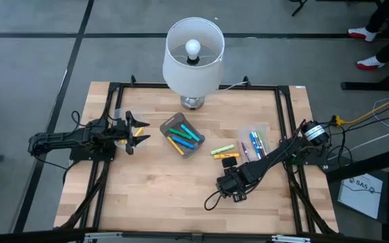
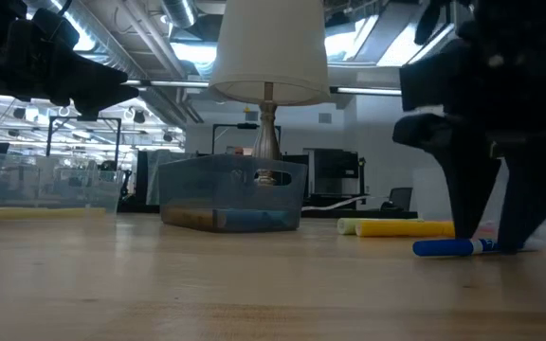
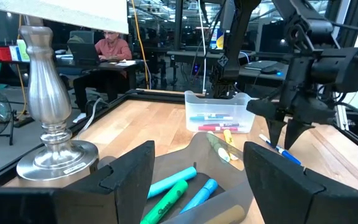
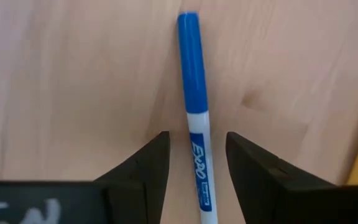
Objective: Pick & Place Markers
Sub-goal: Put the dark blue highlighter into the right transparent bin
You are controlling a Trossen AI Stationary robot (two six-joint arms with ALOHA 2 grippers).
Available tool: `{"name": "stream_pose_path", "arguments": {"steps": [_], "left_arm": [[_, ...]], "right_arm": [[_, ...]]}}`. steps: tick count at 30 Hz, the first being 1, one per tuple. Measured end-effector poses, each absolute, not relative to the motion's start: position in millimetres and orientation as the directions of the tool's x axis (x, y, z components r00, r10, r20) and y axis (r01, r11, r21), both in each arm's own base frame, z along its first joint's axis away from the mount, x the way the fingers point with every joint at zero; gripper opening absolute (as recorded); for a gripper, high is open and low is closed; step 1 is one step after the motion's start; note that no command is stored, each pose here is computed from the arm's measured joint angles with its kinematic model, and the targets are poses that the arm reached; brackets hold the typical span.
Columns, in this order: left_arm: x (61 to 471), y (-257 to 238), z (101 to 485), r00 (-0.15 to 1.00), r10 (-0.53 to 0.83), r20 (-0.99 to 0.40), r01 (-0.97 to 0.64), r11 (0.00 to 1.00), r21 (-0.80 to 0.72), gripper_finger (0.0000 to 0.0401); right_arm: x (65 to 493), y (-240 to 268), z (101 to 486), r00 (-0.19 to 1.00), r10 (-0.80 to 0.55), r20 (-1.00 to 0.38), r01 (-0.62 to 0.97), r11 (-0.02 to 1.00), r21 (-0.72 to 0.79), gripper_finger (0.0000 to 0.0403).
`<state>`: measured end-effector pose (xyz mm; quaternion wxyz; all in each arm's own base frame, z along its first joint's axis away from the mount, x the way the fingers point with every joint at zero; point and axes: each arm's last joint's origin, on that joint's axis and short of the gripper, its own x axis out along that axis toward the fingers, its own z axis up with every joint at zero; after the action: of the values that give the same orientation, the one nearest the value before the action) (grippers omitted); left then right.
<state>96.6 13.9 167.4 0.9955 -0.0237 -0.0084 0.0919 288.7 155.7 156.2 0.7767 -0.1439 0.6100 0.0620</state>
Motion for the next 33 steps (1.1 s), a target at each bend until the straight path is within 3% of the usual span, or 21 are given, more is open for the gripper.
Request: {"name": "stream_pose_path", "arguments": {"steps": [9,20,33], "left_arm": [[97,14,167,0.983,0.184,0.012,-0.183,0.982,-0.049,0.0240],[97,14,167,0.983,0.184,0.013,-0.183,0.982,-0.049,0.0241],[97,14,167,0.983,0.183,0.012,-0.183,0.982,-0.049,0.0239]], "right_arm": [[284,153,144,0.286,-0.080,-0.955,-0.329,0.928,-0.176,0.0146],[285,152,143,0.290,-0.080,-0.954,-0.324,0.929,-0.177,0.0029],[293,152,145,0.348,-0.063,-0.935,-0.161,0.979,-0.126,0.0028]]}}
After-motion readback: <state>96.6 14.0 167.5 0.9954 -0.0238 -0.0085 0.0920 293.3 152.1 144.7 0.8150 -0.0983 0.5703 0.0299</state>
